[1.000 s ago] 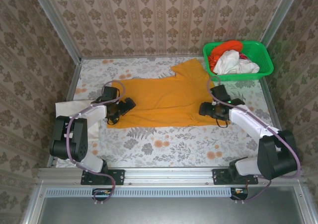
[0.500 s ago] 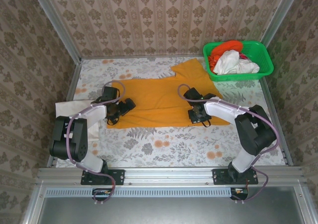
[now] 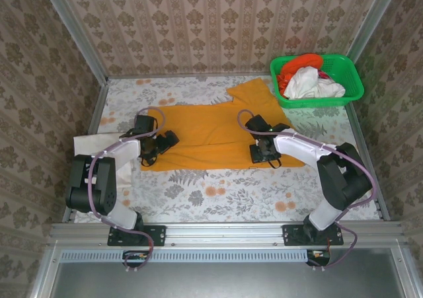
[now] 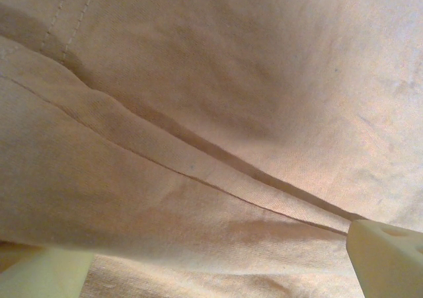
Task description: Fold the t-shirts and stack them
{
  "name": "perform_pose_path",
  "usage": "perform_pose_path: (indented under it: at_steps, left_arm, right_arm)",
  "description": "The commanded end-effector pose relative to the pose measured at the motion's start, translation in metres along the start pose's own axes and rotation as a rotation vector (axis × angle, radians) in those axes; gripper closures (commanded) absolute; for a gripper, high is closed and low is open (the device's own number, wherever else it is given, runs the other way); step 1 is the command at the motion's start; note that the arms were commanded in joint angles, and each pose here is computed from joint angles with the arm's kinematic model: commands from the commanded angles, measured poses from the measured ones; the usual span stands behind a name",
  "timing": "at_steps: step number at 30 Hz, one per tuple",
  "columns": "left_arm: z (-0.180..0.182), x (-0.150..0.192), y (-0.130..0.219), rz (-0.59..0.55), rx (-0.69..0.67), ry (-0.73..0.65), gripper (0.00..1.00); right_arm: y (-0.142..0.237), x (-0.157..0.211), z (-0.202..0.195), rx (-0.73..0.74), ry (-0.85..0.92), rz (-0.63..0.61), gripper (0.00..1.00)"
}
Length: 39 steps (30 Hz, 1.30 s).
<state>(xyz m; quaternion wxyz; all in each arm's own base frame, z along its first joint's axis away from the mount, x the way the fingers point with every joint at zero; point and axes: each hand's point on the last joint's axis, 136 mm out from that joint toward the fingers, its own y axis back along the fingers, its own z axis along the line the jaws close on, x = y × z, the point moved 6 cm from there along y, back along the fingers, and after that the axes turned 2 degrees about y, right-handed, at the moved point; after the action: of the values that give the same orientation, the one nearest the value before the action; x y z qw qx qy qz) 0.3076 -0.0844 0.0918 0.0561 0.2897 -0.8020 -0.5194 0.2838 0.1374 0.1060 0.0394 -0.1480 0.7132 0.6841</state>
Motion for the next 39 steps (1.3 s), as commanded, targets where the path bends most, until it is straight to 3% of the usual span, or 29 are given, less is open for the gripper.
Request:
perform_pose_path:
  at_steps: [1, 6, 10, 14, 22, 30, 32, 33, 37, 39]
  left_arm:
    - [0.009, 0.005, 0.001, 0.020, -0.030, -0.002, 0.00]
    - [0.009, 0.006, 0.001, 0.021, -0.029, -0.006, 0.00]
    - [0.010, 0.006, 0.000, 0.028, -0.027, -0.003, 0.00]
    - [0.011, 0.005, 0.002, 0.019, -0.033, -0.005, 0.00]
    - [0.010, 0.004, -0.001, 0.022, -0.029, -0.004, 0.00]
    - [0.012, 0.005, -0.005, 0.034, -0.030, -0.001, 0.00]
    - [0.012, 0.005, -0.006, 0.033, -0.029, -0.003, 0.00]
    - [0.012, 0.005, -0.006, 0.033, -0.029, -0.003, 0.00]
    - [0.010, 0.004, -0.003, 0.028, -0.025, -0.016, 0.00]
    - [0.005, 0.001, 0.002, 0.010, -0.008, -0.033, 0.00]
  right_arm:
    - [-0.008, 0.010, 0.004, -0.024, 0.004, 0.040, 0.57]
    - [-0.021, 0.012, 0.004, 0.001, 0.007, 0.070, 0.64]
    - [-0.013, 0.006, 0.005, 0.003, 0.001, 0.047, 0.87]
    - [0.004, 0.002, 0.004, -0.014, -0.003, 0.020, 1.00]
    - [0.017, -0.005, 0.030, -0.197, -0.044, 0.006, 1.00]
    - [0.012, -0.012, 0.053, -0.206, 0.004, 0.019, 1.00]
    - [0.007, -0.012, 0.052, -0.188, 0.007, 0.027, 0.97]
    - [0.006, -0.012, 0.051, -0.177, 0.010, 0.027, 0.91]
    - [0.017, -0.020, 0.049, -0.177, 0.012, -0.030, 0.47]
    - [0.025, -0.027, 0.041, -0.162, -0.023, -0.089, 0.41]
